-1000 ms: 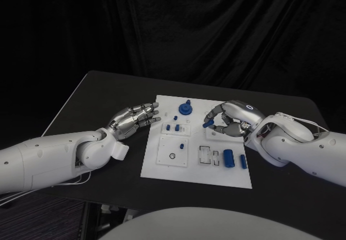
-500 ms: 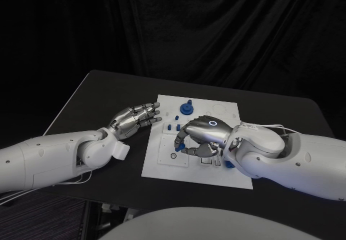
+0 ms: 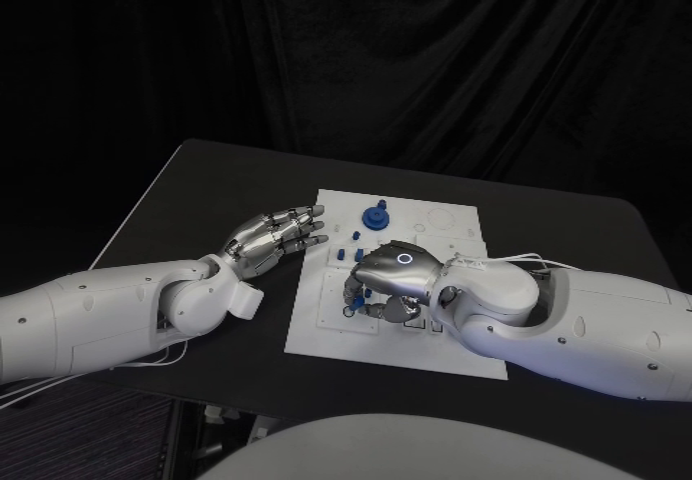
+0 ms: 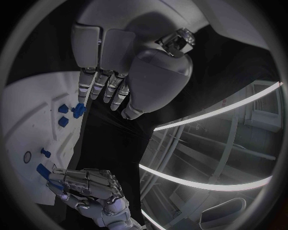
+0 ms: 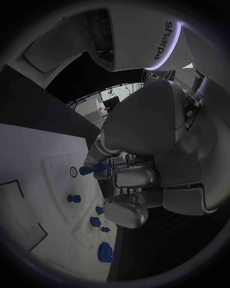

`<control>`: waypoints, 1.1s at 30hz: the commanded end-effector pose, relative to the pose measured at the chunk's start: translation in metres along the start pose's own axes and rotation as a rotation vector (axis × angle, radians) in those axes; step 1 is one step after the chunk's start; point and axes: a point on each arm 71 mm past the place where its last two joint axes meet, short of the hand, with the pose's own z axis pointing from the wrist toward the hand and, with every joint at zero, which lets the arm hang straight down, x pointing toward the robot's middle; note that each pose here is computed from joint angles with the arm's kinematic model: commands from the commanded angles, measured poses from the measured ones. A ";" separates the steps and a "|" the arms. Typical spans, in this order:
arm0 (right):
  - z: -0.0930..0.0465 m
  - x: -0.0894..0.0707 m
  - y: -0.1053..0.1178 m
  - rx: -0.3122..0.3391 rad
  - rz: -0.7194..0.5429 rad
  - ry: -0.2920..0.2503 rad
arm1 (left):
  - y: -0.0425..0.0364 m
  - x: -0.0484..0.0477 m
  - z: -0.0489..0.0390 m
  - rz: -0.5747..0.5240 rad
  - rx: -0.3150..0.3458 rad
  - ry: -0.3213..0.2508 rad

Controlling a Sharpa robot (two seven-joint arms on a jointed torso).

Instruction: Assemble the parts on the task board

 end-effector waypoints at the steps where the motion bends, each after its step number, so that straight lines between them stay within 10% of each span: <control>1: 0.000 0.005 -0.002 0.038 -0.060 0.018 | 0.0002 0.0017 0.0009 -0.005 0.008 0.010; 33: 0.012 0.022 0.003 0.032 -0.025 -0.028 | 0.0009 -0.0001 0.0024 -0.005 0.006 0.012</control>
